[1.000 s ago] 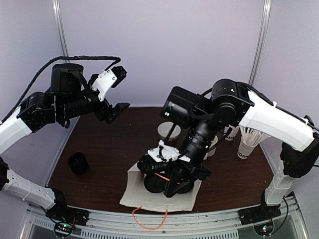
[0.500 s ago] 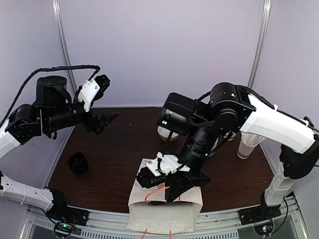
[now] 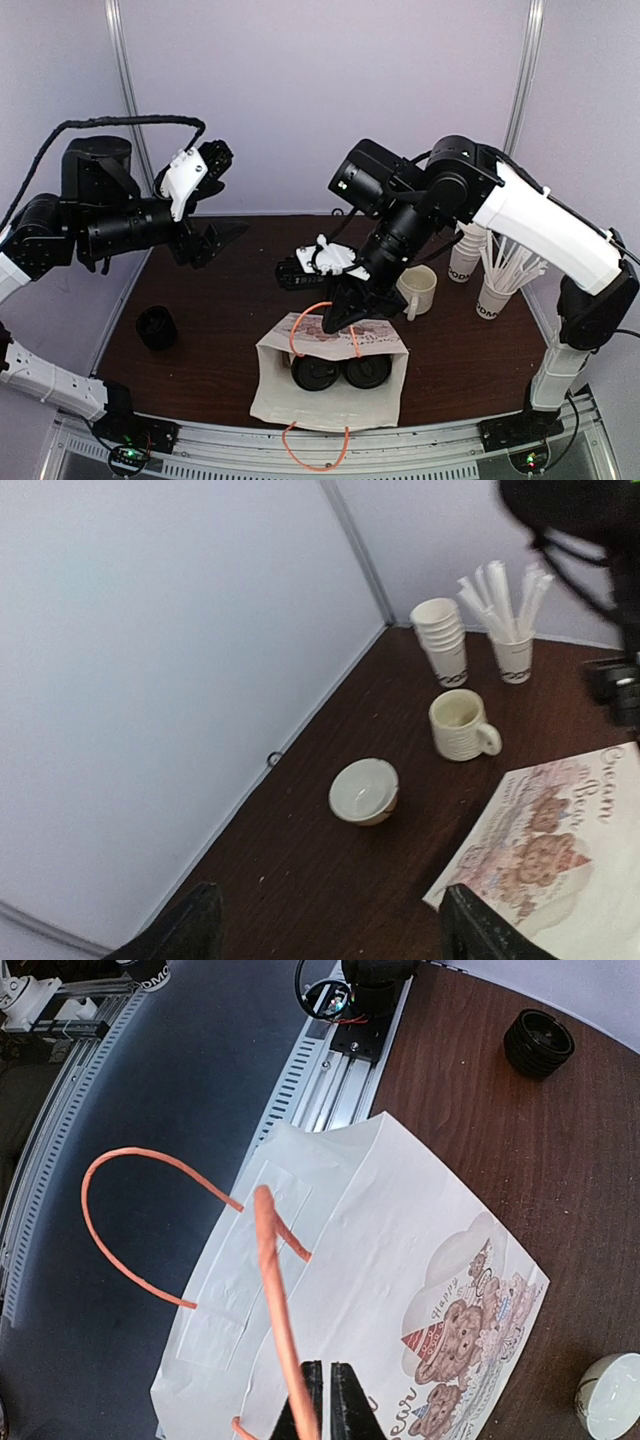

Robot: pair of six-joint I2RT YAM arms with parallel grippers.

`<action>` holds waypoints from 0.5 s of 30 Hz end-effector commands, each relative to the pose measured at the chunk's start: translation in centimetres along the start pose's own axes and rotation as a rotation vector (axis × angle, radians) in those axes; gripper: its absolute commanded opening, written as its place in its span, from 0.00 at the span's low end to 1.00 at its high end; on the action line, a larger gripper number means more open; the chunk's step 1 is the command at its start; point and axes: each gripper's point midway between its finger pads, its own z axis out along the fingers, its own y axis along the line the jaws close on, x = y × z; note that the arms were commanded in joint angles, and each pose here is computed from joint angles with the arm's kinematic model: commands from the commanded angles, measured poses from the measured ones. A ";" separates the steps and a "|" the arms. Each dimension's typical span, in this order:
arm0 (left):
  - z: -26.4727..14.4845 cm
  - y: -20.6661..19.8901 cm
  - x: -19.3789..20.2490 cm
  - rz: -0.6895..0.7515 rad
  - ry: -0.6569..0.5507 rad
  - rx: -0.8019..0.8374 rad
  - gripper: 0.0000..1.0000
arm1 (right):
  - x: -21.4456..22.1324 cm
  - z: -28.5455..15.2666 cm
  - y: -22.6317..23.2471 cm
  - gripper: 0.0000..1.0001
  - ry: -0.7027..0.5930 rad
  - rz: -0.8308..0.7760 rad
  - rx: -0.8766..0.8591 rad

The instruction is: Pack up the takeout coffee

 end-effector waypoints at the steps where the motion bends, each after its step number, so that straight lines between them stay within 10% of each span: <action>1: -1.9 -4.6 -3.2 0.186 -0.019 0.064 0.78 | -0.7 -0.5 -0.9 0.04 -0.019 0.007 0.034; 7: -0.3 -8.8 -2.4 0.469 0.125 0.029 0.81 | -0.1 -1.7 -4.0 0.04 -0.032 0.041 0.109; 15: -1.4 -8.4 -5.4 0.438 -0.002 -0.044 0.80 | 1.3 -3.2 -8.5 0.06 -0.063 0.150 0.194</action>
